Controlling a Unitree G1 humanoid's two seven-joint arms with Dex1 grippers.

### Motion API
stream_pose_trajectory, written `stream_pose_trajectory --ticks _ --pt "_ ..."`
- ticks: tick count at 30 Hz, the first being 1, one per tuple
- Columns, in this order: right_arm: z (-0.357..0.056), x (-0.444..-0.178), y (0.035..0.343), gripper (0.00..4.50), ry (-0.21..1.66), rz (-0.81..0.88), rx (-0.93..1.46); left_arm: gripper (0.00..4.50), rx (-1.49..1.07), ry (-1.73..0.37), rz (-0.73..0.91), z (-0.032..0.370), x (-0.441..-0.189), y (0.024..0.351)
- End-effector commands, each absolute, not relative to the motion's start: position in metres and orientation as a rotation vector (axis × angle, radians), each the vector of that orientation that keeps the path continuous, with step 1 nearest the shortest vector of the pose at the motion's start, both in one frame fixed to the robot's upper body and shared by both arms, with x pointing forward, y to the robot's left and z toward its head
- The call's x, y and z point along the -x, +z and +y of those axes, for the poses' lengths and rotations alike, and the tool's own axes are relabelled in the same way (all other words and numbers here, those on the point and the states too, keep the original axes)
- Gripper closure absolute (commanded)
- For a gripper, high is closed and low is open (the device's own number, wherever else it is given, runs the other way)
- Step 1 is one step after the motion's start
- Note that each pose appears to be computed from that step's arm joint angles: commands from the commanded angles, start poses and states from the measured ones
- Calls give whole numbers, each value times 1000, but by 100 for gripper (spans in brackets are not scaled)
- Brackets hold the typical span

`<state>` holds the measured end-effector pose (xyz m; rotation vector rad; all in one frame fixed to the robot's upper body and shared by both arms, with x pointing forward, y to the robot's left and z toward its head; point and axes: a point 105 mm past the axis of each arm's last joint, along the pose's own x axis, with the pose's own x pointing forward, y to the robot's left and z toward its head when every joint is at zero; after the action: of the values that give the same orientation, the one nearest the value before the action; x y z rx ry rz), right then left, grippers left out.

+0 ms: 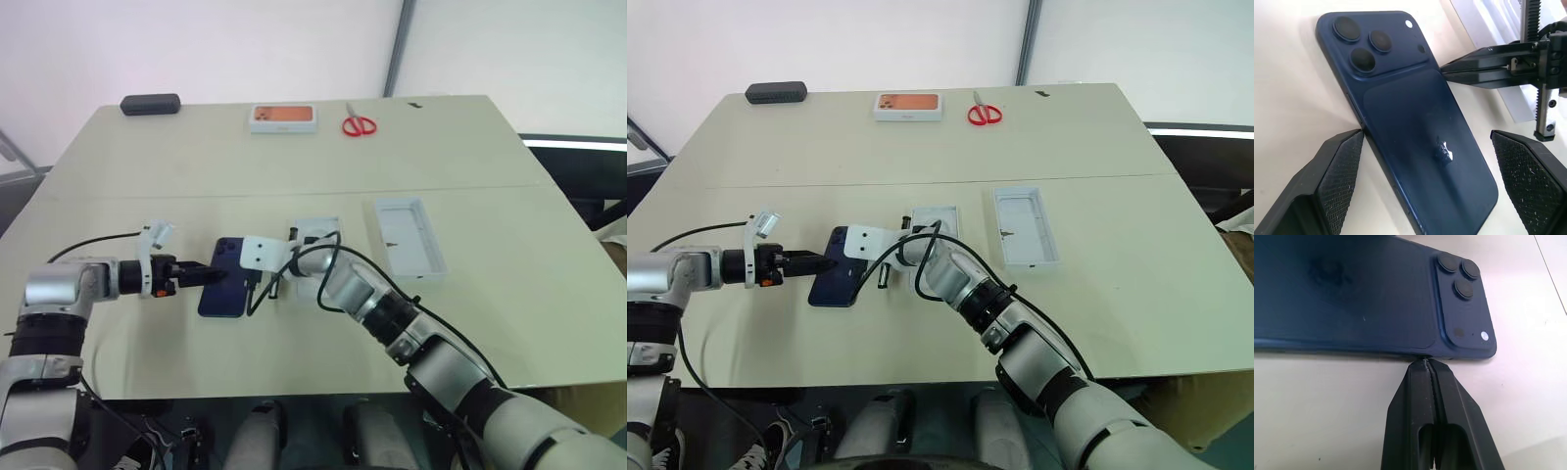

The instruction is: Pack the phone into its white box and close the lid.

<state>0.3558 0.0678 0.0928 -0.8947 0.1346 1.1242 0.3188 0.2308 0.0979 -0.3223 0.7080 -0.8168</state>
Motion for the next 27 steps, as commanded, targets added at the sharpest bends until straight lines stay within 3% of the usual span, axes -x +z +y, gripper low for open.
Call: stream_pose_trajectory --ticks 1,6,17,22,27 --pt "77 -347 96 447 1163 106 880 13 463 -843 847 211 -303 65" --pt "68 -341 93 447 1205 127 897 13 444 -767 840 222 -312 71" --pt "69 -332 101 447 1264 127 876 13 433 -818 887 214 -301 71" --pt "73 -327 93 447 1277 136 875 13 444 -846 948 201 -289 57" --pt "72 -327 92 447 1273 140 883 13 505 -889 919 182 -295 67"
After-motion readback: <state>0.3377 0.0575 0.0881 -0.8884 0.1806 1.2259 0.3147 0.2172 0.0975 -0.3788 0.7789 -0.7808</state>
